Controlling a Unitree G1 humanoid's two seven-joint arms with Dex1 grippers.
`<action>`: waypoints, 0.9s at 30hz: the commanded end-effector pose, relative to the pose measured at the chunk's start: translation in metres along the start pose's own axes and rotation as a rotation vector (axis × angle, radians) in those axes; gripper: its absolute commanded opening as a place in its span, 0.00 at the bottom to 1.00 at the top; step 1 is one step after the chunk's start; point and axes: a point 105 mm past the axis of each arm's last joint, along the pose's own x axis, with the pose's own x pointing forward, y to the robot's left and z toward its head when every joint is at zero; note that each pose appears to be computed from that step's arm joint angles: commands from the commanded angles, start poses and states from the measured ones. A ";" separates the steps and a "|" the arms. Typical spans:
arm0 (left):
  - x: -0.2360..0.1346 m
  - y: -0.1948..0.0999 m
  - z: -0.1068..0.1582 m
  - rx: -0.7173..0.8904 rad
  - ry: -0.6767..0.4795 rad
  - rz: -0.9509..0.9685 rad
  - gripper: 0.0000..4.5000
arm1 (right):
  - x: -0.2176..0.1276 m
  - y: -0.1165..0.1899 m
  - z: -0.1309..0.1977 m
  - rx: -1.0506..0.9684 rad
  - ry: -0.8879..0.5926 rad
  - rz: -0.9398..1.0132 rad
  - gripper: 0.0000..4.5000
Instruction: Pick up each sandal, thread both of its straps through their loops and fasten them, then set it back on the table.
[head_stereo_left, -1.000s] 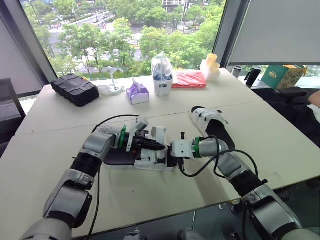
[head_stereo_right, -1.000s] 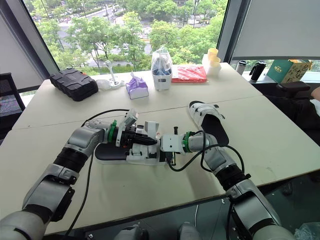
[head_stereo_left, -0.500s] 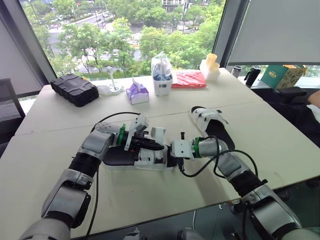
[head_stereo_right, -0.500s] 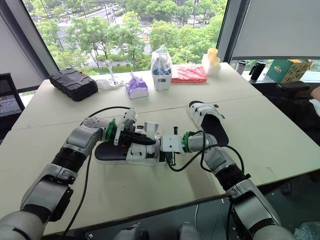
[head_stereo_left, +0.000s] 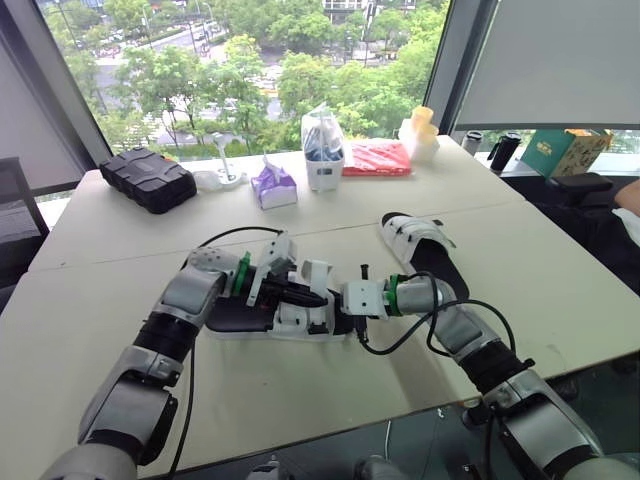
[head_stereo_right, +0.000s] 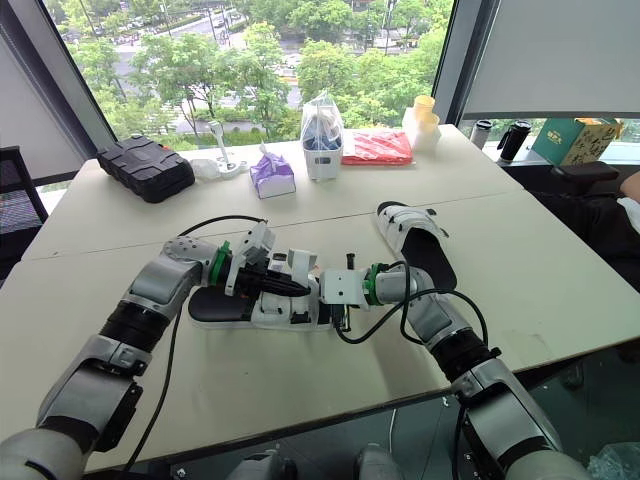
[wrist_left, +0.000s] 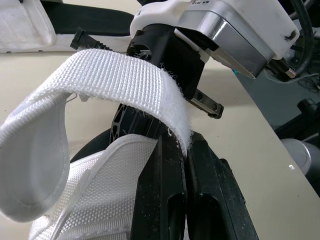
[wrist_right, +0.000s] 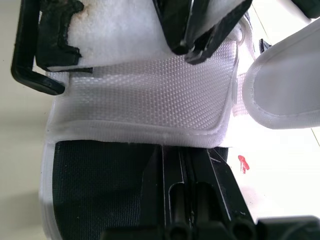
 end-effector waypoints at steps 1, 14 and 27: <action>0.003 -0.004 0.008 0.094 -0.029 -0.005 0.01 | 0.004 0.017 -0.013 0.035 0.047 0.057 0.00; 0.005 -0.017 -0.003 0.224 0.011 -0.056 0.01 | 0.005 0.017 -0.012 0.040 0.045 0.055 0.00; 0.006 -0.023 -0.038 0.267 0.117 -0.057 0.01 | 0.005 0.017 -0.012 0.041 0.046 0.055 0.00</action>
